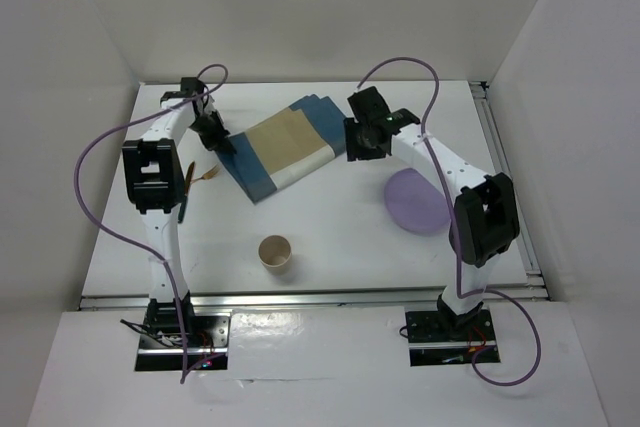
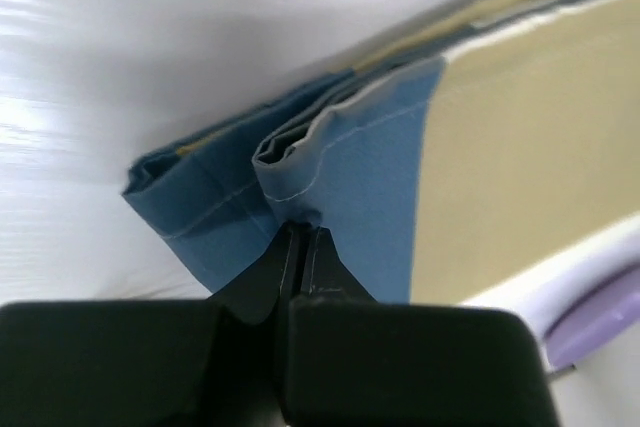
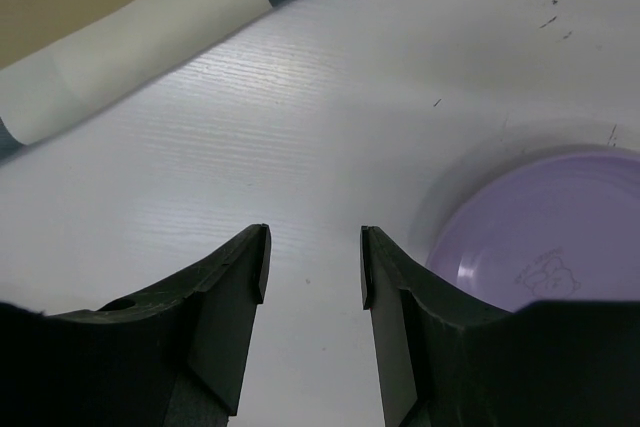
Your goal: Set the dinner table for one person
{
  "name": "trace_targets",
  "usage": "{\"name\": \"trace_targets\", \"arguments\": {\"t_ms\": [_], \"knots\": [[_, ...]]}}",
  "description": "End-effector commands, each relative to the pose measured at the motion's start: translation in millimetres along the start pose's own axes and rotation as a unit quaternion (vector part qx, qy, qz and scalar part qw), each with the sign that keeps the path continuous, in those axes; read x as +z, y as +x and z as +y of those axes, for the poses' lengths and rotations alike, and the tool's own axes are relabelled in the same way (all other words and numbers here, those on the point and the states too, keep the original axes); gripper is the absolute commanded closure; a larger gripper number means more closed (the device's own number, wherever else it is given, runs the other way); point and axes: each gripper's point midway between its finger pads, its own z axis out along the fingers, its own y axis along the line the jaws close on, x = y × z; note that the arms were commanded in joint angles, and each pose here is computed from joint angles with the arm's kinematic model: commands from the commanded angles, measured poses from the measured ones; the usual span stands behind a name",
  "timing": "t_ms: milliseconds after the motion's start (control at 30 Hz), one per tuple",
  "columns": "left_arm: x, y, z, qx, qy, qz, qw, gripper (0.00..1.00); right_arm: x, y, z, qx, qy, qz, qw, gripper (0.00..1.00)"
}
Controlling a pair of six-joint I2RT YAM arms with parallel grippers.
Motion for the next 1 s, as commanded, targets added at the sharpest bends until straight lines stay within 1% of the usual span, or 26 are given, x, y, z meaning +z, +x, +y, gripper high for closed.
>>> {"name": "trace_targets", "arguments": {"t_ms": [0, 67, 133, 167, 233, 267, 300, 333, 367, 400, 433, 467, 500, 533, 600, 633, 667, 700, 733, 767, 800, 833, 867, 900, 933, 967], "knots": [[-55.5, -9.1, -62.3, 0.074, 0.097, -0.042, 0.992, 1.00, -23.8, -29.6, -6.0, 0.015, 0.009, -0.043, 0.999, 0.47], [-83.2, 1.8, -97.3, 0.129, 0.132, -0.062, 0.981, 1.00, -27.8, -33.5, -11.1, 0.021, 0.011, -0.049, 0.999, 0.47], [-99.1, 20.1, -126.8, 0.174, 0.155, -0.060, 0.971, 1.00, -31.1, -37.0, -15.8, 0.042, 0.012, -0.057, 0.997, 0.47], [-101.6, 45.3, -152.3, 0.218, 0.168, -0.047, 0.960, 1.00, -36.9, -42.2, -22.7, 0.054, 0.018, -0.067, 0.996, 0.47], [-117.8, 76.1, -182.6, 0.263, 0.193, -0.040, 0.944, 1.00, -38.6, -40.6, -28.9, 0.080, 0.016, -0.072, 0.994, 0.47], [-117.8, 93.7, -192.5, 0.283, 0.198, -0.031, 0.938, 1.00, -39.4, -38.5, -33.1, 0.091, 0.019, -0.071, 0.993, 0.47], [-118.1, 125.4, -215.5, 0.314, 0.217, -0.016, 0.924, 1.00, -45.3, -40.4, -40.1, 0.108, 0.021, -0.078, 0.991, 0.47], [-115.4, 143.8, -221.1, 0.326, 0.220, -0.003, 0.919, 1.00, -43.2, -31.8, -41.5, 0.115, 0.024, -0.070, 0.991, 0.47], [-116.6, 161.5, -228.8, 0.349, 0.229, 0.006, 0.909, 1.00, -44.5, -30.3, -48.2, 0.136, 0.028, -0.070, 0.988, 0.47], [-117.3, 190.8, -242.0, 0.378, 0.238, 0.021, 0.894, 1.00, -52.4, -31.8, -58.4, 0.152, 0.037, -0.081, 0.984, 0.47], [-116.7, 203.1, -247.4, 0.394, 0.242, 0.027, 0.886, 1.00, -50.3, -21.4, -64.7, 0.161, 0.044, -0.072, 0.983, 0.47], [-113.5, 212.5, -245.1, 0.409, 0.228, 0.031, 0.883, 1.00, -52.1, -19.9, -69.3, 0.171, 0.045, -0.077, 0.981, 0.47], [-107.7, 228.1, -246.3, 0.423, 0.221, 0.044, 0.878, 0.82, -53.4, -15.8, -77.8, 0.186, 0.048, -0.075, 0.979, 0.47], [-103.3, 232.0, -245.4, 0.425, 0.212, 0.050, 0.878, 0.64, -57.1, -9.1, -82.9, 0.191, 0.047, -0.077, 0.977, 0.47], [-109.5, 226.9, -245.0, 0.431, 0.198, 0.043, 0.879, 0.40, -58.6, -1.7, -92.2, 0.210, 0.040, -0.072, 0.974, 0.47], [-114.4, 224.3, -246.8, 0.431, 0.196, 0.036, 0.880, 0.24, -62.9, 1.2, -94.0, 0.218, 0.035, -0.074, 0.972, 0.47], [-124.5, 211.0, -250.9, 0.430, 0.192, 0.013, 0.882, 0.21, -57.4, 11.6, -96.4, 0.221, 0.036, -0.059, 0.973, 0.47], [-128.6, 203.0, -248.4, 0.419, 0.186, 0.007, 0.889, 0.20, -60.2, 13.7, -92.5, 0.226, 0.025, -0.058, 0.972, 0.47], [-129.4, 185.6, -237.8, 0.398, 0.177, 0.002, 0.900, 0.23, -62.8, 14.9, -94.4, 0.229, 0.022, -0.059, 0.971, 0.47], [-137.3, 174.4, -234.1, 0.383, 0.177, -0.008, 0.907, 0.28, -61.0, 18.5, -94.8, 0.229, 0.024, -0.055, 0.972, 0.47], [-132.8, 151.8, -215.1, 0.339, 0.157, -0.013, 0.927, 0.34, -61.0, 23.1, -92.5, 0.235, 0.018, -0.050, 0.971, 0.47], [-134.8, 139.3, -206.1, 0.319, 0.151, -0.024, 0.935, 0.40, -61.2, 23.5, -89.5, 0.234, 0.010, -0.047, 0.971, 0.47], [-131.6, 132.1, -193.3, 0.295, 0.142, -0.022, 0.945, 0.47, -58.9, 26.2, -87.4, 0.234, 0.004, -0.043, 0.971, 0.46], [-120.9, 129.4, -164.8, 0.263, 0.106, -0.012, 0.959, 0.51, -57.3, 30.7, -83.2, 0.239, -0.005, -0.034, 0.970, 0.46], [-116.7, 125.2, -149.6, 0.227, 0.096, -0.006, 0.969, 0.52, -60.5, 29.4, -79.8, 0.246, -0.014, -0.035, 0.969, 0.44], [-113.0, 108.5, -128.3, 0.195, 0.087, -0.016, 0.977, 0.48, -58.7, 34.3, -76.8, 0.250, -0.021, -0.026, 0.968, 0.44]]}}
